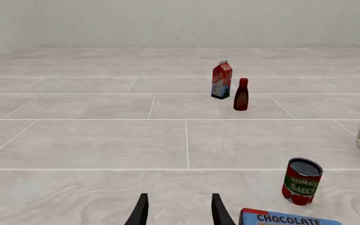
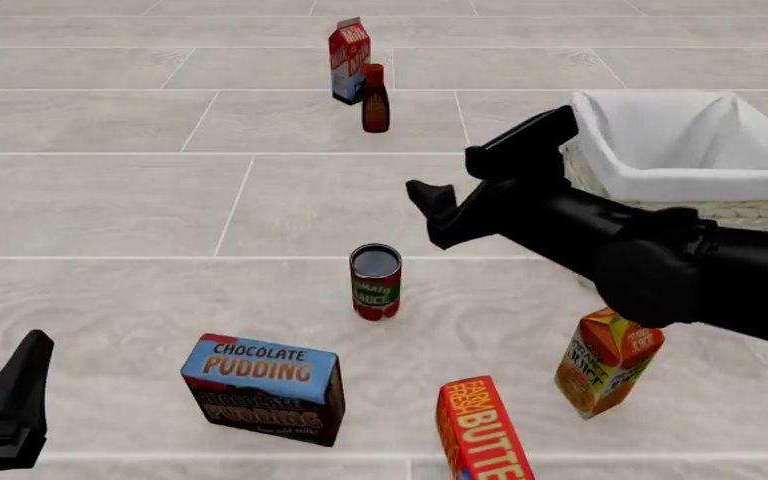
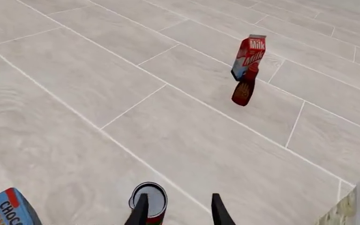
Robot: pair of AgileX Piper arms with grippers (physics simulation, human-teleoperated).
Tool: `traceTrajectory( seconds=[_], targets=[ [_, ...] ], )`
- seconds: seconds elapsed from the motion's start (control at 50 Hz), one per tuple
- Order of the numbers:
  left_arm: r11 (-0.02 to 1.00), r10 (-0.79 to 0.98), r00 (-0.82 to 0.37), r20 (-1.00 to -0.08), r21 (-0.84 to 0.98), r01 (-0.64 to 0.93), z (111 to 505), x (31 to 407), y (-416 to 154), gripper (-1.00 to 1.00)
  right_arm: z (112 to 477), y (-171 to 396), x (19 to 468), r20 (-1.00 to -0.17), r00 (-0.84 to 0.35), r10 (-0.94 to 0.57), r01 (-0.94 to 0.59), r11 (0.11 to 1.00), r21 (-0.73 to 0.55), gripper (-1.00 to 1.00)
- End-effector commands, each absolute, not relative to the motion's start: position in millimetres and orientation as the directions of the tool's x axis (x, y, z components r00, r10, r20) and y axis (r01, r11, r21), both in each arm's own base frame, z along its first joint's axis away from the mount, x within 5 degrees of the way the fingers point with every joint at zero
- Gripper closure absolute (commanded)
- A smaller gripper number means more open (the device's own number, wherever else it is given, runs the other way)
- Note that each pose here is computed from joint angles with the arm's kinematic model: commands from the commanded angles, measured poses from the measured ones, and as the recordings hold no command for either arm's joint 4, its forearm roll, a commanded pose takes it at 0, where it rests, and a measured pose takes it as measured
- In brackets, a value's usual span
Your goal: Pick the tomato sauce and place it in the basket.
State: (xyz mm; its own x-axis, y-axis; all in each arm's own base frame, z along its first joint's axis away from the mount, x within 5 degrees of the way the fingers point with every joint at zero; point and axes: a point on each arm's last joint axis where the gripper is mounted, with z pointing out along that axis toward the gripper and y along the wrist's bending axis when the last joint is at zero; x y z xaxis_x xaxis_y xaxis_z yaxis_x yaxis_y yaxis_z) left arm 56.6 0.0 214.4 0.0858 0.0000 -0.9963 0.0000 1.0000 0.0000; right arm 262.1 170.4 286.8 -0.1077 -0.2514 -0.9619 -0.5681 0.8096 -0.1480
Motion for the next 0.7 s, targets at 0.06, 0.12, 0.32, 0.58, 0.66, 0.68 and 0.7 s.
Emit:
traceTrajectory(
  seconds=[0.06,0.12,0.32,0.58,0.66,0.68,0.7],
  targets=[
    [1.0,0.0,0.086,-0.996,0.0,0.0,214,57,0,-1.0,271,192,268,-0.953,-0.131,-0.273,-0.609,0.781,-0.14,-1.0],
    [1.0,0.0,0.086,-0.996,0.0,0.0,214,57,0,-1.0,267,196,269,-0.951,-0.136,-0.278,-0.615,0.776,-0.139,-1.0],
    [1.0,0.0,0.086,-0.996,0.0,0.0,214,57,0,-1.0,250,205,276,-0.943,-0.167,-0.288,-0.623,0.772,-0.125,-1.0],
    [1.0,0.0,0.086,-0.996,0.0,0.0,214,57,0,-1.0,232,210,280,-0.931,-0.194,-0.31,-0.631,0.766,-0.124,-1.0],
    [1.0,0.0,0.086,-0.996,0.0,0.0,214,57,0,-1.0,228,213,281,-0.927,-0.199,-0.319,-0.637,0.761,-0.125,-1.0],
    [1.0,0.0,0.086,-0.996,0.0,0.0,214,57,0,-1.0,227,214,281,-0.926,-0.2,-0.322,-0.638,0.759,-0.126,-1.0],
    [1.0,0.0,0.086,-0.996,0.0,0.0,214,57,0,-1.0,227,214,281,-0.926,-0.2,-0.322,-0.638,0.759,-0.126,-1.0]
  ],
)
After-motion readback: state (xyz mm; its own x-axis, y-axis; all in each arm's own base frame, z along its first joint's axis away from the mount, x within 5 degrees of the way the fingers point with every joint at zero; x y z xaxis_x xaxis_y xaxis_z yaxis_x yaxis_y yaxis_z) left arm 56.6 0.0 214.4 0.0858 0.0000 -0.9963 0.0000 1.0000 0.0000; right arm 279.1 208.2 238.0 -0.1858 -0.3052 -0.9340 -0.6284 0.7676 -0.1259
